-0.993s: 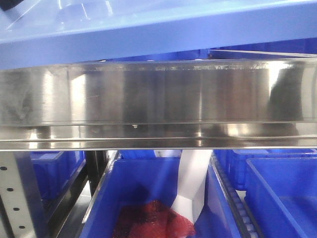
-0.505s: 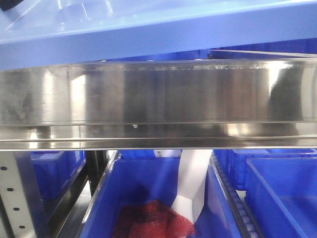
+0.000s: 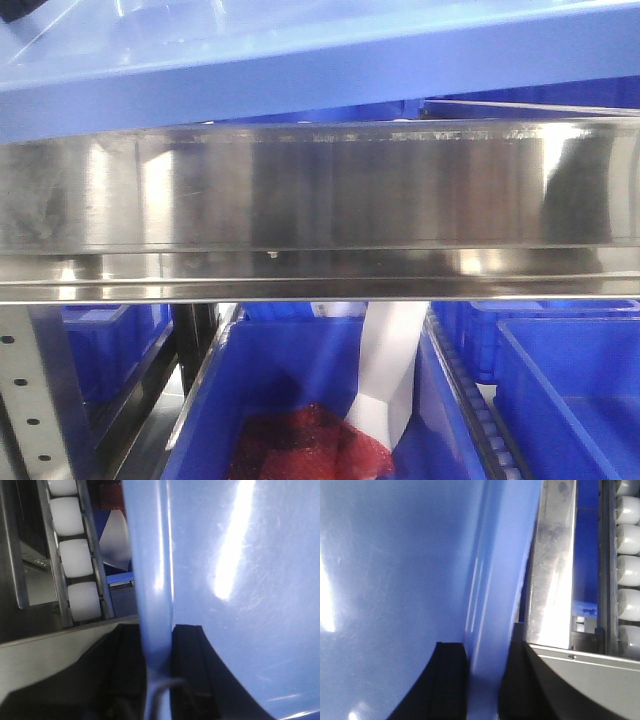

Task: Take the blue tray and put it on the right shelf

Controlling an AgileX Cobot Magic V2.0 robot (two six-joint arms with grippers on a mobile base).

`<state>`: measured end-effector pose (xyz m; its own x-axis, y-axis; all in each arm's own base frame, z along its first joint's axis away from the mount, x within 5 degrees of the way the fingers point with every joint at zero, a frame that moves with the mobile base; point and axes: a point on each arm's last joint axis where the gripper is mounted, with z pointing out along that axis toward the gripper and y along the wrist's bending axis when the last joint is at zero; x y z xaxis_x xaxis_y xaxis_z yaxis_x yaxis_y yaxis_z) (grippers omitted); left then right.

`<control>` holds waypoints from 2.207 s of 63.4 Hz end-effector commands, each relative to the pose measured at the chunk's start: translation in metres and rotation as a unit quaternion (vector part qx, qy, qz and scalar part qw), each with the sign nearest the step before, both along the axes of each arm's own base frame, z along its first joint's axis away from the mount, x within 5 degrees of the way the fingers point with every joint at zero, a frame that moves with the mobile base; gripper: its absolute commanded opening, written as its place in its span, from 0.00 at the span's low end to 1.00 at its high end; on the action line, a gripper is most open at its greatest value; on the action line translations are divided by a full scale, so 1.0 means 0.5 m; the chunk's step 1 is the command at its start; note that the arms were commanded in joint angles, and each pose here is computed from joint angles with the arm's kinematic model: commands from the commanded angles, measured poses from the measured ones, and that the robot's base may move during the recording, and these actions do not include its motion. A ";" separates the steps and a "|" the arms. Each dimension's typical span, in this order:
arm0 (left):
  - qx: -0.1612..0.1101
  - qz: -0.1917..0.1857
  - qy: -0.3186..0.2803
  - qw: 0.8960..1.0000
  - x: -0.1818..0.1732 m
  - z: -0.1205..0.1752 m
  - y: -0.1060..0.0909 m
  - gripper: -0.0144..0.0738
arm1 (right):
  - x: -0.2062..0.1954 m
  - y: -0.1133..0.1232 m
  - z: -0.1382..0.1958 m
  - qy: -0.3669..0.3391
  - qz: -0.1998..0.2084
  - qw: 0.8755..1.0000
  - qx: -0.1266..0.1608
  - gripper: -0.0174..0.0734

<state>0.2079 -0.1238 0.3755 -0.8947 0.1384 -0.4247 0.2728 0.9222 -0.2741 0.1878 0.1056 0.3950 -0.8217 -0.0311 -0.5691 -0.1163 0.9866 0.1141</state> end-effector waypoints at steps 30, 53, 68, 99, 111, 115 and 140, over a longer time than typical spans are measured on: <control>-0.020 0.006 -0.167 0.986 0.126 0.134 -0.034 0.11 | 0.116 0.016 0.100 -0.118 -0.001 0.993 0.005 0.25; 0.015 0.042 -0.104 0.994 0.253 0.025 -0.033 0.11 | 0.252 0.056 0.001 -0.074 -0.011 0.997 -0.024 0.25; 0.029 0.037 -0.078 0.996 0.278 -0.016 -0.043 0.33 | 0.286 0.072 -0.050 -0.041 -0.009 0.998 -0.041 0.48; 0.026 0.039 -0.099 0.994 0.262 0.014 -0.034 0.77 | 0.273 0.058 -0.033 -0.049 -0.014 0.997 -0.059 0.89; 0.016 0.012 -0.160 0.987 0.184 0.094 -0.018 0.60 | 0.213 0.038 0.029 -0.083 -0.006 0.996 -0.046 0.73; 0.007 0.004 -0.189 0.982 0.146 0.117 -0.010 0.52 | 0.181 0.028 0.052 -0.100 0.000 0.994 -0.040 0.59; -0.083 -0.005 -0.365 0.927 -0.175 0.099 0.113 0.11 | -0.077 -0.090 0.048 -0.232 0.036 0.972 0.016 0.25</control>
